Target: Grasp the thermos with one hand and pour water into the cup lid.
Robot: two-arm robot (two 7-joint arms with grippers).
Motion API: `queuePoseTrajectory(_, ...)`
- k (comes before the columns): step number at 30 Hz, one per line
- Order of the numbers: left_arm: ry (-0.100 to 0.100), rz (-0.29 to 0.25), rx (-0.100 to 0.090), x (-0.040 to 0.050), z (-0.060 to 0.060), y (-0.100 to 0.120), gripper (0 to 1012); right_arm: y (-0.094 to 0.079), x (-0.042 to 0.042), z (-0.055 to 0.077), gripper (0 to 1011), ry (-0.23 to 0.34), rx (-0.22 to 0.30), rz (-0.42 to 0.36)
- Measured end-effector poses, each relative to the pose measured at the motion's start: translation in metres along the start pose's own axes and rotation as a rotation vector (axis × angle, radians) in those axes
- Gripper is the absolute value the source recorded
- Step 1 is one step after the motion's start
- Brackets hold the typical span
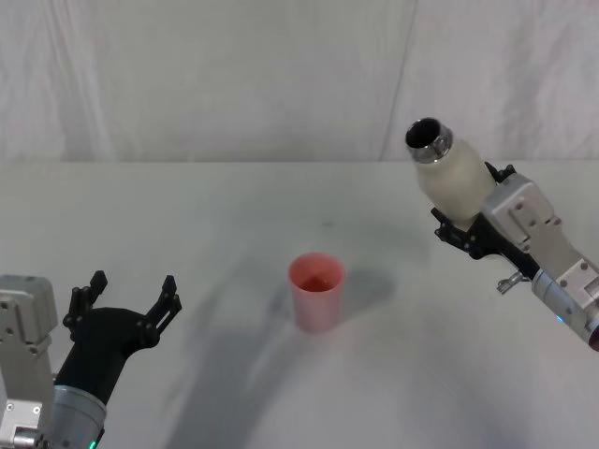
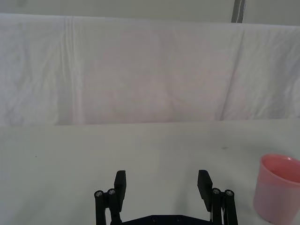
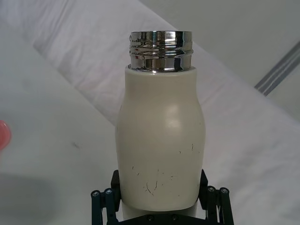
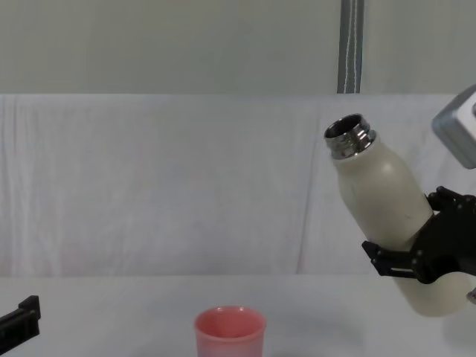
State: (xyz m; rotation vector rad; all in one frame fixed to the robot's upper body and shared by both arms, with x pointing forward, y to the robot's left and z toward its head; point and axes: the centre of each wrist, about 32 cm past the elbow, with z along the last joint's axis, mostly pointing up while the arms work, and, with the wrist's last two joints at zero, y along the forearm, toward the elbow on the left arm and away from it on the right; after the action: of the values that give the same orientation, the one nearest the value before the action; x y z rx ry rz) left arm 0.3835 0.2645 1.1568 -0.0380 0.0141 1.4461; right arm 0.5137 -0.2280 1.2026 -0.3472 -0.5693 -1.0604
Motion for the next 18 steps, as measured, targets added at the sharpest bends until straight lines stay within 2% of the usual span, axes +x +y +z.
queuePoseTrajectory(7, 0.0, 0.0, 0.0, 0.0, 0.0, 0.0, 1001, 0.004, 0.0015, 0.005, 950, -0.145, -0.015, 0.016)
queuePoseTrajectory(11, 0.0, 0.0, 0.0, 0.0, 0.0, 0.0, 1001, 0.007, -0.001, 0.008, 950, -0.237, -0.026, 0.025)
queuePoseTrajectory(15, 0.0, 0.0, 0.0, 0.0, 0.0, 0.0, 1001, 0.01, -0.0043, 0.008, 950, -0.297, -0.035, 0.034)
queuePoseTrajectory(18, 0.0, 0.0, 0.0, 0.0, 0.0, 0.0, 1001, 0.012, -0.0072, 0.008, 950, -0.32, -0.04, 0.04)
